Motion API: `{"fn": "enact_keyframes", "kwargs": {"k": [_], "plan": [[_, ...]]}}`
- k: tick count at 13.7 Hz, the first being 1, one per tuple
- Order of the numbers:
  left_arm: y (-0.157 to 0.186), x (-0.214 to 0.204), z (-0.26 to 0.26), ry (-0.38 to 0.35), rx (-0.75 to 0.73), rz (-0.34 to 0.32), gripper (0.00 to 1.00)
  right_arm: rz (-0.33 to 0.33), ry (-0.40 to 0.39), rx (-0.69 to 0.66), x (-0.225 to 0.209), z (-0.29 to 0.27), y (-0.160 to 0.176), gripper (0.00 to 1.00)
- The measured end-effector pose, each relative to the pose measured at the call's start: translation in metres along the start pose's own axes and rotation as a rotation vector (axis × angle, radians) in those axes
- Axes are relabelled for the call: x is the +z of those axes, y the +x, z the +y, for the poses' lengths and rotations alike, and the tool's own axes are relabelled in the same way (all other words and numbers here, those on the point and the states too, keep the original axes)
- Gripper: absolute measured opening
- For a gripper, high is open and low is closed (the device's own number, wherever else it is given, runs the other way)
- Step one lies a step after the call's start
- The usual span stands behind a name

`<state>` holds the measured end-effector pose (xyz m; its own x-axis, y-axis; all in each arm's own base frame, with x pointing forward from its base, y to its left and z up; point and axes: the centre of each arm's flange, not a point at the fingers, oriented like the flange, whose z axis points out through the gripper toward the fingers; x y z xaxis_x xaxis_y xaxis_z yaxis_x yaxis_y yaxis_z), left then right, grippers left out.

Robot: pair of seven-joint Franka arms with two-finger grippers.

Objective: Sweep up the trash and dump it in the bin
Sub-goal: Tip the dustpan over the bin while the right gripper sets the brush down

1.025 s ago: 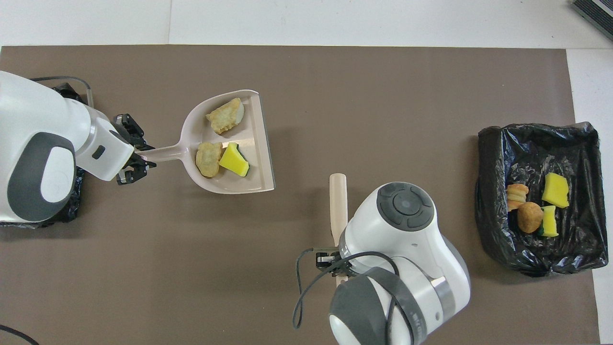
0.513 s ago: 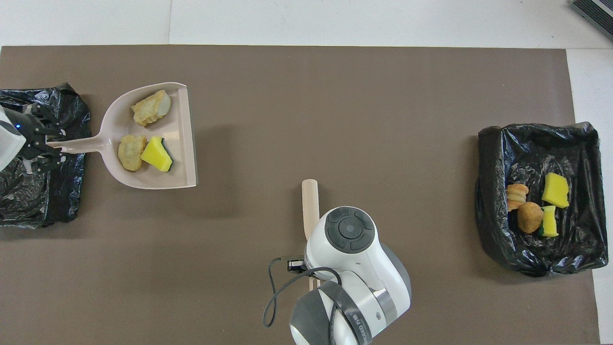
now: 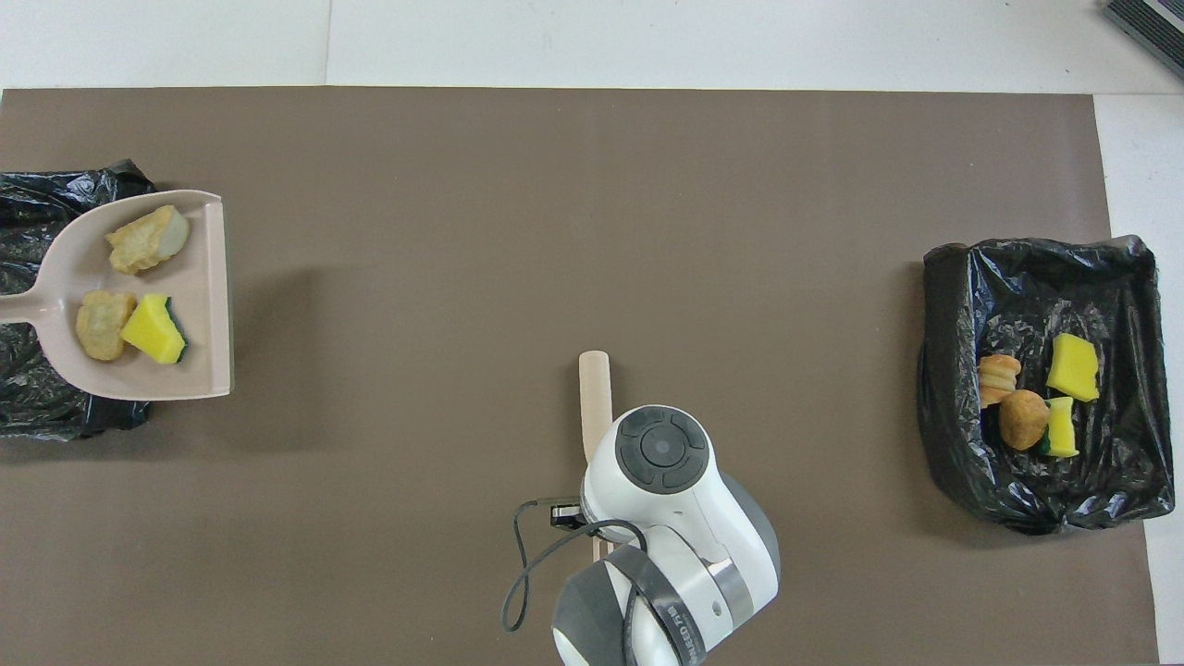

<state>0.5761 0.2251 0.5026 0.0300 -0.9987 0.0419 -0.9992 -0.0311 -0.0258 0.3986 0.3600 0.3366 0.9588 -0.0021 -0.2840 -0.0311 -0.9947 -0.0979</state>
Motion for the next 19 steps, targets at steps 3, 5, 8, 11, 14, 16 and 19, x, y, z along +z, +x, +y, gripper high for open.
{"fn": "enact_keyframes", "kwargs": {"k": [3, 5, 8, 11, 14, 16, 19], "plan": [[-0.072, -0.016, 0.023, 0.002, 0.013, -0.042, 0.32, -0.016, 0.020, 0.020, 0.004, 0.000, 0.002, 0.30], [-0.104, -0.027, 0.026, -0.001, 0.015, -0.084, 0.32, -0.014, 0.022, 0.024, 0.006, 0.000, 0.004, 0.39], [-0.111, -0.032, 0.009, -0.019, 0.057, -0.183, 0.32, 0.000, 0.036, 0.027, -0.002, -0.004, 0.013, 0.68], [-0.079, -0.026, -0.022, -0.030, 0.156, -0.319, 0.32, 0.027, 0.064, 0.037, -0.021, -0.005, 0.025, 0.99], [-0.075, -0.024, -0.032, -0.040, 0.132, -0.437, 0.32, 0.041, 0.088, 0.052, -0.049, 0.006, 0.034, 1.00], [-0.081, -0.027, -0.031, -0.059, 0.109, -0.529, 0.32, 0.054, 0.110, 0.047, -0.081, 0.030, 0.042, 1.00], [-0.084, -0.034, -0.032, -0.082, 0.096, -0.656, 0.32, 0.066, 0.141, -0.006, -0.137, 0.097, 0.063, 1.00]]}}
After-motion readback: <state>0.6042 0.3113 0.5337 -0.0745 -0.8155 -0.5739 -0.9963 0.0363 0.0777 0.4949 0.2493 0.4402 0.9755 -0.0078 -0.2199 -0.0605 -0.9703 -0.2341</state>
